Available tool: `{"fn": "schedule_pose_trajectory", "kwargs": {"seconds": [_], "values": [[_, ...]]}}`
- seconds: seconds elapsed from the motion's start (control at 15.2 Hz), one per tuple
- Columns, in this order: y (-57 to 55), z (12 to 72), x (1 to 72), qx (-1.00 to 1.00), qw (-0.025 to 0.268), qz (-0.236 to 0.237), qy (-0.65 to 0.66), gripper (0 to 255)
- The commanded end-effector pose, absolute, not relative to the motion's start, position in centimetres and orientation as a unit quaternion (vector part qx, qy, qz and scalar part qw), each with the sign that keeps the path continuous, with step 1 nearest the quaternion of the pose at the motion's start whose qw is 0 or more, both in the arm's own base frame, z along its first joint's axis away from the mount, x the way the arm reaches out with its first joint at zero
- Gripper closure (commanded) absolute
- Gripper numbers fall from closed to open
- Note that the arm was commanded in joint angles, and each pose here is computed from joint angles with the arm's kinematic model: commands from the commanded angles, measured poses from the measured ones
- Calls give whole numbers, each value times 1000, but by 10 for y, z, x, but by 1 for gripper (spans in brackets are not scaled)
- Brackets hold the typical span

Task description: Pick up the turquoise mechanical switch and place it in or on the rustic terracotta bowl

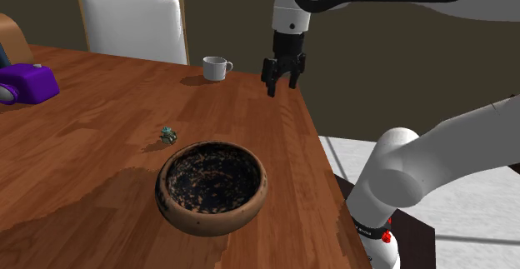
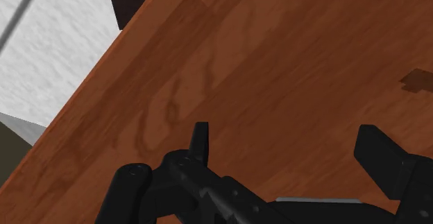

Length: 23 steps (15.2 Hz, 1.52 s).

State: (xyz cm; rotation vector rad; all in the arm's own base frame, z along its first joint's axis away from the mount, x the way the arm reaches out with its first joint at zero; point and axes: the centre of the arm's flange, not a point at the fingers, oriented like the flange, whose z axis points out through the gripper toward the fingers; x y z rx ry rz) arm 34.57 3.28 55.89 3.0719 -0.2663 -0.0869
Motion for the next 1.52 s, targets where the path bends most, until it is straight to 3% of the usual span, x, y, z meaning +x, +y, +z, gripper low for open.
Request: {"fn": "schedule_pose_trajectory", "kwargs": {"seconds": [0.0,1.45], "values": [[54,553,361,996,27,-29,-83,0],[290,494,520,998,19,-43,-40,0]]}}
